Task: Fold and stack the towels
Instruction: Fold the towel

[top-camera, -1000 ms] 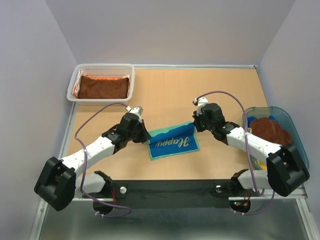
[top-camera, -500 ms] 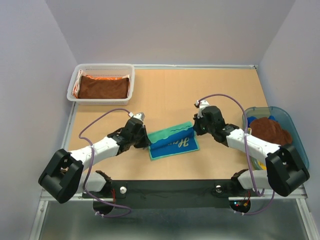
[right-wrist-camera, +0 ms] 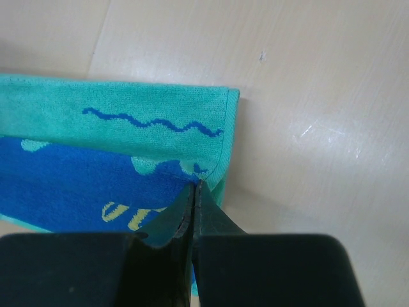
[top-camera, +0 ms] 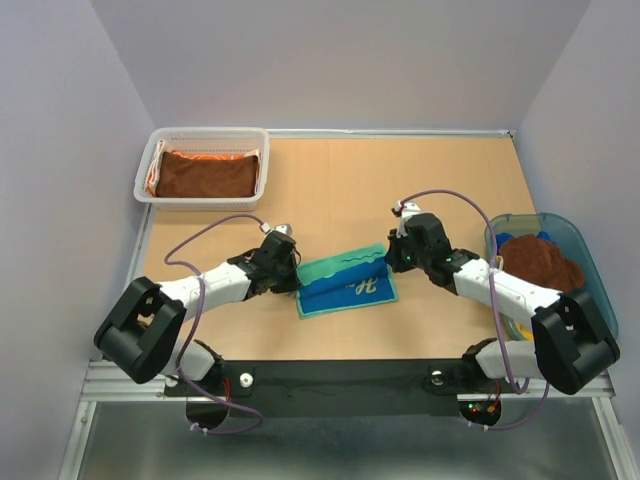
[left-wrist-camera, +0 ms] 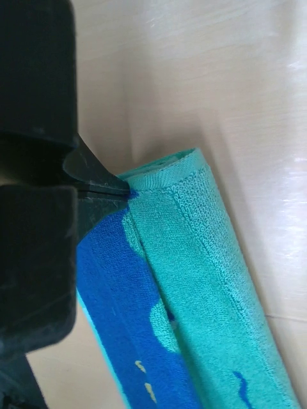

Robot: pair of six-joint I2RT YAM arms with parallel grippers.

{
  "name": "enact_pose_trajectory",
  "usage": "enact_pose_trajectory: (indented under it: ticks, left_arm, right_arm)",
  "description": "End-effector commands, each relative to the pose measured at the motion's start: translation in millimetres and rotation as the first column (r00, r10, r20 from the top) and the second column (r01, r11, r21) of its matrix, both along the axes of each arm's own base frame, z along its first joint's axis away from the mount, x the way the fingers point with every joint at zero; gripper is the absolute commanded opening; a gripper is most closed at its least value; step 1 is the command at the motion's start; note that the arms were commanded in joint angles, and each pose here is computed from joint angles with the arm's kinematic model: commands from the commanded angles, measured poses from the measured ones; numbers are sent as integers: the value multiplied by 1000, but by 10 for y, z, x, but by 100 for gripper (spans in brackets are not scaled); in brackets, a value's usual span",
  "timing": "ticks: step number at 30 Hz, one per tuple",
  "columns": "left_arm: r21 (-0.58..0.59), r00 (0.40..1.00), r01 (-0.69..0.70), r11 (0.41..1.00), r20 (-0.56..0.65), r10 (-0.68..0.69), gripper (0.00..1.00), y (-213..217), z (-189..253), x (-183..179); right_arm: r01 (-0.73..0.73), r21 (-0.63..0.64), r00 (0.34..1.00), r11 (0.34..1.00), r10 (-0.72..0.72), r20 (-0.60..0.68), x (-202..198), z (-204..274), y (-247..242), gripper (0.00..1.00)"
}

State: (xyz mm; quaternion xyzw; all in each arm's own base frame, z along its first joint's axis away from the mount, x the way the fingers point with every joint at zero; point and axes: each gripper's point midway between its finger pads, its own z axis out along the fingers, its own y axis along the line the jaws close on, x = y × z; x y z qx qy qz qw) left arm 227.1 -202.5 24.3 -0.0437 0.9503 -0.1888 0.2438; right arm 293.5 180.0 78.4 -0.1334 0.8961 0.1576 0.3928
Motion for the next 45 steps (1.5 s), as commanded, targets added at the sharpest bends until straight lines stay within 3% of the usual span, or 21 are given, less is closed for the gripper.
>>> enact_pose_trajectory:
  ticks: [1,12,20,26,33,45]
  left_arm:
    - [172,998,-32,985,-44,41,0,261,-196,0]
    - [249,992,24,968,111,-53,0,92,170,629]
    - [234,991,28,972,123,-58,0,136,245,542]
    - [201,983,13,980,178,-50,0,128,542,566]
    - [144,984,25,989,170,-49,0,104,603,438]
    - [111,995,66,992,64,-73,0,100,186,138]
  right_arm:
    - [60,17,998,998,-59,-20,-45,-58,-79,0]
    - [149,0,985,989,-149,-82,-60,-217,-161,1]
    - [157,14,988,987,-157,-5,37,42,-179,1]
    - [116,30,992,993,-117,37,58,270,-134,1]
    - [92,49,996,995,-91,-13,-108,197,-122,1]
    - [136,42,984,990,-130,-123,-247,-95,-150,0]
